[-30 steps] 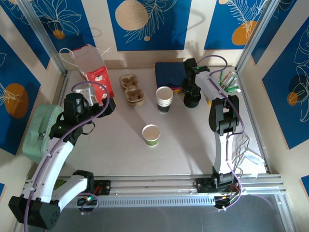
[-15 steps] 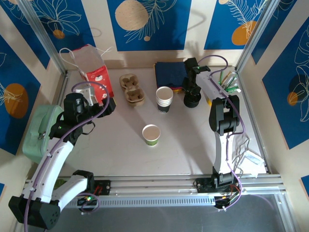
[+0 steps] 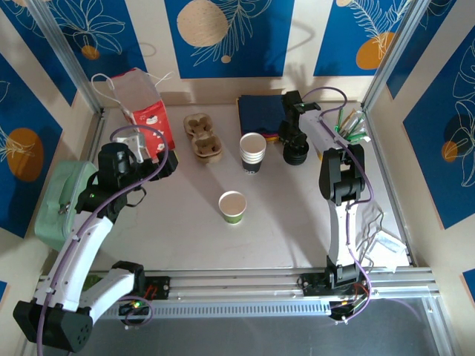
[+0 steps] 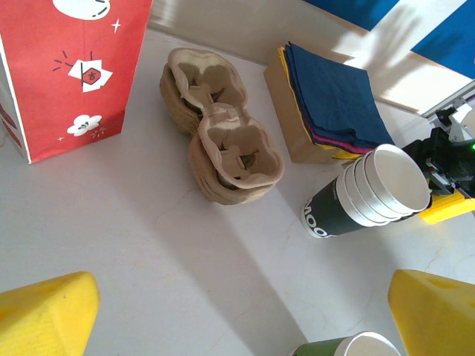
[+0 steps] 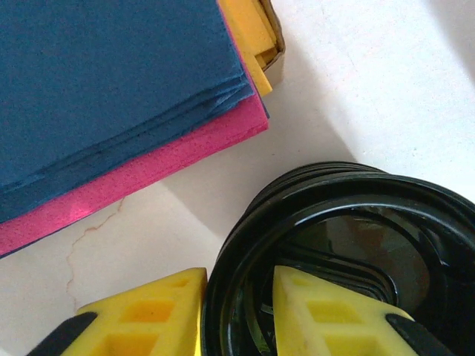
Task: Pack the takeout coffee
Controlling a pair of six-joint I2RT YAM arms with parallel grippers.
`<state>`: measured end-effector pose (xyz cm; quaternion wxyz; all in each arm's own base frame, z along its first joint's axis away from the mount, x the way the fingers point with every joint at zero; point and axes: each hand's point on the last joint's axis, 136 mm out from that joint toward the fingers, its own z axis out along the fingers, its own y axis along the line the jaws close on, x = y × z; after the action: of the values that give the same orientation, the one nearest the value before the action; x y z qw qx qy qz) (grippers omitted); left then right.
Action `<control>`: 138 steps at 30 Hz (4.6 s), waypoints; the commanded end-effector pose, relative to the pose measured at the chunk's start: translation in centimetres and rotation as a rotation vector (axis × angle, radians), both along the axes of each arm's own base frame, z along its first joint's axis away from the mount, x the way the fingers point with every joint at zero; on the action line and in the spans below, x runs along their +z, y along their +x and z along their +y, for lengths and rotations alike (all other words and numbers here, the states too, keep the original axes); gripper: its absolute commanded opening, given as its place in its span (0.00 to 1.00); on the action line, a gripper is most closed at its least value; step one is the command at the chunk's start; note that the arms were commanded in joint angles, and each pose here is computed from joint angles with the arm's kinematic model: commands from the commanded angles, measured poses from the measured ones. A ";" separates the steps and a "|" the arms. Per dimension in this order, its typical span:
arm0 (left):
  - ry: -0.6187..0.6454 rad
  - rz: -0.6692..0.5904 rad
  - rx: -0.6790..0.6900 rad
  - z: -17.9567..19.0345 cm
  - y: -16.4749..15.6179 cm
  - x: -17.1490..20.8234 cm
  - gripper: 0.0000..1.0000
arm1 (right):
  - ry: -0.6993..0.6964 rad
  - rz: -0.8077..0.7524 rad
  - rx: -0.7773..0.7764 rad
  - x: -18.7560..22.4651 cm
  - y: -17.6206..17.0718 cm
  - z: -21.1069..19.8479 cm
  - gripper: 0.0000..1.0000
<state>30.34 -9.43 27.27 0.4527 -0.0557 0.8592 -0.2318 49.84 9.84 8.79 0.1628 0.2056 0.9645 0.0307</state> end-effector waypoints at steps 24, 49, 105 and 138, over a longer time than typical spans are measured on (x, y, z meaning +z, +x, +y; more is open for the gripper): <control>0.002 0.005 -0.004 -0.1 -0.2 -0.5 0.99 | 0.095 -0.068 0.019 3.4 -0.1 1.0 0.17; -0.081 -0.205 -0.230 -5.5 -1.9 7.2 0.98 | 0.723 -0.375 0.205 21.0 -6.9 9.6 0.09; -0.015 -0.460 -0.377 -20.4 2.8 4.4 0.41 | 1.069 -0.318 0.438 26.8 -17.0 22.5 0.10; -0.176 -0.275 -0.400 -16.8 0.3 4.7 0.16 | 0.833 -0.592 0.616 31.1 -18.5 15.1 0.44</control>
<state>31.05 -27.00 30.92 0.5279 0.1285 0.7523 -0.3727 33.13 25.64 37.76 0.2746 0.0164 0.8092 0.5191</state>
